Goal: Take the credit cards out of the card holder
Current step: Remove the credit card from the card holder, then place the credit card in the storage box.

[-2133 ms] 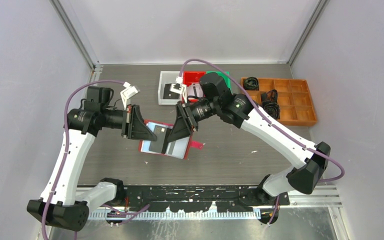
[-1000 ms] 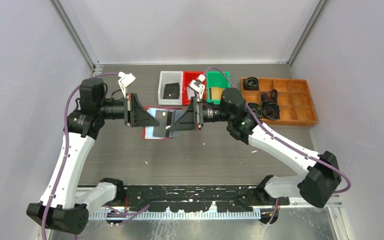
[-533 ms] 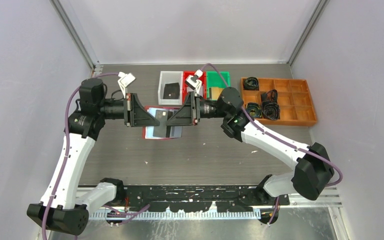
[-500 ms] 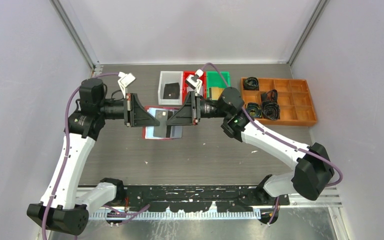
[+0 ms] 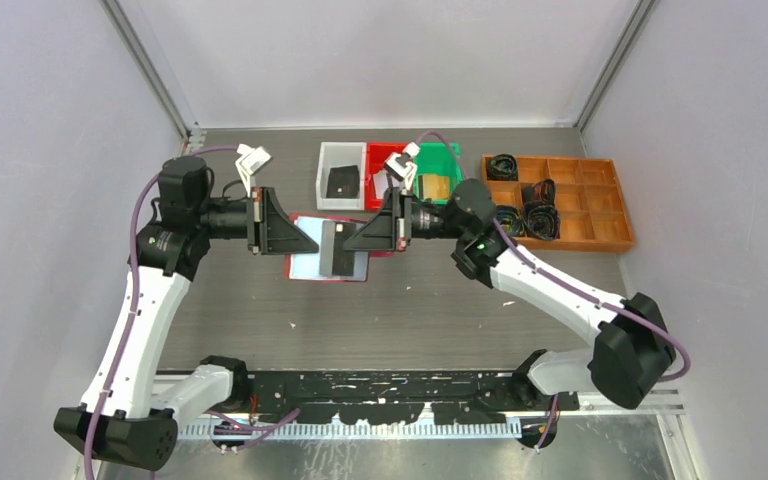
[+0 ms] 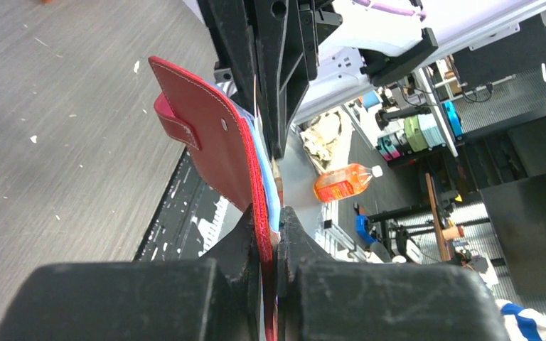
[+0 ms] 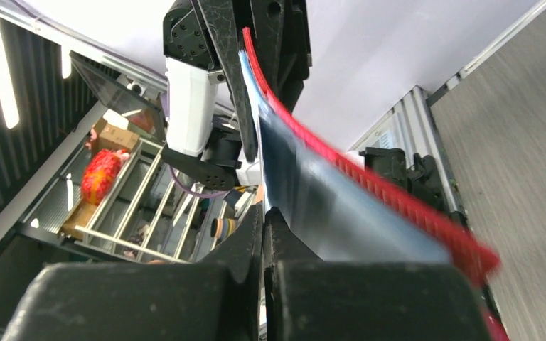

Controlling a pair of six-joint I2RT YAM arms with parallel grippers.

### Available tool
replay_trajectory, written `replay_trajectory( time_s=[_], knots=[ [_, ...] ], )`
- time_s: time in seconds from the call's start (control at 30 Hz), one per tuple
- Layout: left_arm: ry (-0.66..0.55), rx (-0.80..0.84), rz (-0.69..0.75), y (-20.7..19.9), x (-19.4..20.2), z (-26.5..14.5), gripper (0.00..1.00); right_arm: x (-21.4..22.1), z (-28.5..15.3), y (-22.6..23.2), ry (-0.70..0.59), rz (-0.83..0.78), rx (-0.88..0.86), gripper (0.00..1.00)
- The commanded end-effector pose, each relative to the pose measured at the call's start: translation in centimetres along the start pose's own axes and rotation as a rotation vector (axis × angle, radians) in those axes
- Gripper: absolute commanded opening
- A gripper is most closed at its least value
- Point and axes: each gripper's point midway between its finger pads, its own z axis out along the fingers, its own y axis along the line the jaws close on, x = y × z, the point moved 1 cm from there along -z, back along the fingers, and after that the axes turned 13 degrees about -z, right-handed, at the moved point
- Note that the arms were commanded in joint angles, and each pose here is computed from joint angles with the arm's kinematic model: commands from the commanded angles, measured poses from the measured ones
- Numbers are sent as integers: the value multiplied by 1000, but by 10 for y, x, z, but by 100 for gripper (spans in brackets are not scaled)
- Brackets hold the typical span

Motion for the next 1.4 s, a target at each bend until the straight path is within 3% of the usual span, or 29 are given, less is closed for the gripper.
replay_trajectory(
  time_s=[0.0, 0.13, 0.23, 0.33, 0.6, 0.87, 1.17, 1.2, 1.27, 1.37],
  knots=[
    [-10, 12, 98, -17, -2, -7, 0, -20, -32, 11, -78, -104, 35, 1],
    [-41, -39, 114, -8, -4, -13, 0, -42, -58, 1, -124, -160, 146, 1],
    [-58, -176, 176, 11, -3, -20, 0, -66, -69, -30, -136, -194, 310, 1],
    [-58, -274, 223, 21, -1, -27, 0, -98, -71, -73, -131, -184, 439, 1],
    [-61, -258, 356, -3, 14, -33, 0, -158, -45, -211, -48, -125, 595, 1],
    [-57, -229, 368, -14, 20, -34, 0, -170, -27, -343, -22, -36, 668, 1],
    [-49, -217, 361, -23, 24, -35, 0, -167, -19, -407, -70, -20, 681, 1],
    [-46, -216, 359, -23, 24, -35, 0, -167, -19, -409, -72, -25, 681, 3],
    [-43, -222, 357, -22, 24, -35, 0, -165, -19, -413, -76, -31, 684, 24],
    [-45, -242, 360, -21, 23, -36, 0, -168, -19, -409, -83, -42, 681, 41]
  ],
)
